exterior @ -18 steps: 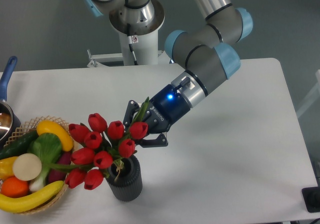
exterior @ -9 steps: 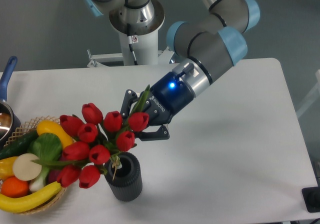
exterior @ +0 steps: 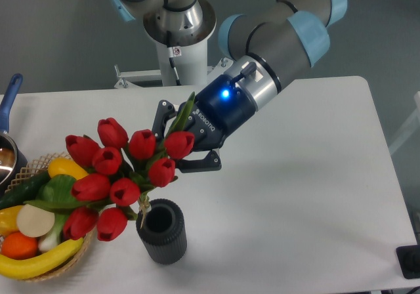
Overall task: Pick up the flowers from the vase
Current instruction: 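Raise the tulip bunch higher and carry it away from the vase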
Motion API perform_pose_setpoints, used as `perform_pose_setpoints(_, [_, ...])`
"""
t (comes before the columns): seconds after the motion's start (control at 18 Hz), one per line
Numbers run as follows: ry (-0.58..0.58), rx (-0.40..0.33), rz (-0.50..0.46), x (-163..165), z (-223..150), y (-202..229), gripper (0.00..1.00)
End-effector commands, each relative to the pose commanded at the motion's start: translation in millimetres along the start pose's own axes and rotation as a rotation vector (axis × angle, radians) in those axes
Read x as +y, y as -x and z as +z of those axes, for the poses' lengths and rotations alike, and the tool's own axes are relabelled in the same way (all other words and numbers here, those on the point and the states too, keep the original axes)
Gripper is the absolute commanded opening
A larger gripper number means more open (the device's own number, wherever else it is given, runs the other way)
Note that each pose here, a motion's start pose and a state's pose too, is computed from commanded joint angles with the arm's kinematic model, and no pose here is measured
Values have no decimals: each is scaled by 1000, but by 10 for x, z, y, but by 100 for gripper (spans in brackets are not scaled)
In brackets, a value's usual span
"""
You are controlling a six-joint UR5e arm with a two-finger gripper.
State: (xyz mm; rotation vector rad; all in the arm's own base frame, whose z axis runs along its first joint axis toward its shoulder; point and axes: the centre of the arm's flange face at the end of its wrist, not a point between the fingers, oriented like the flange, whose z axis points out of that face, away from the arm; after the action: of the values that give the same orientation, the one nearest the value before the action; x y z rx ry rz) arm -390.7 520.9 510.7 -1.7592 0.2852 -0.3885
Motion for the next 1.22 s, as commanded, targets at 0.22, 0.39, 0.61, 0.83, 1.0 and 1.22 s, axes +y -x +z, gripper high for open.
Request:
perform_pose_setpoints(0.22, [-2,-51,-24,97,-286,168,15])
perform_pose_setpoints(0.39, [-2,-91,-30,146,-507,277,15])
perform_pose_setpoints(0.61, [-3,-112,-25,151,-627,331,15])
perform_pose_setpoints(0.83, [-6,-128,-28,181,-734,382,15])
perform_pose_setpoints(1.0, [-7,-140,-32,200,-806,411,15])
perform_pose_setpoints(1.22, [-6,-142,-45,276,-819,425,15])
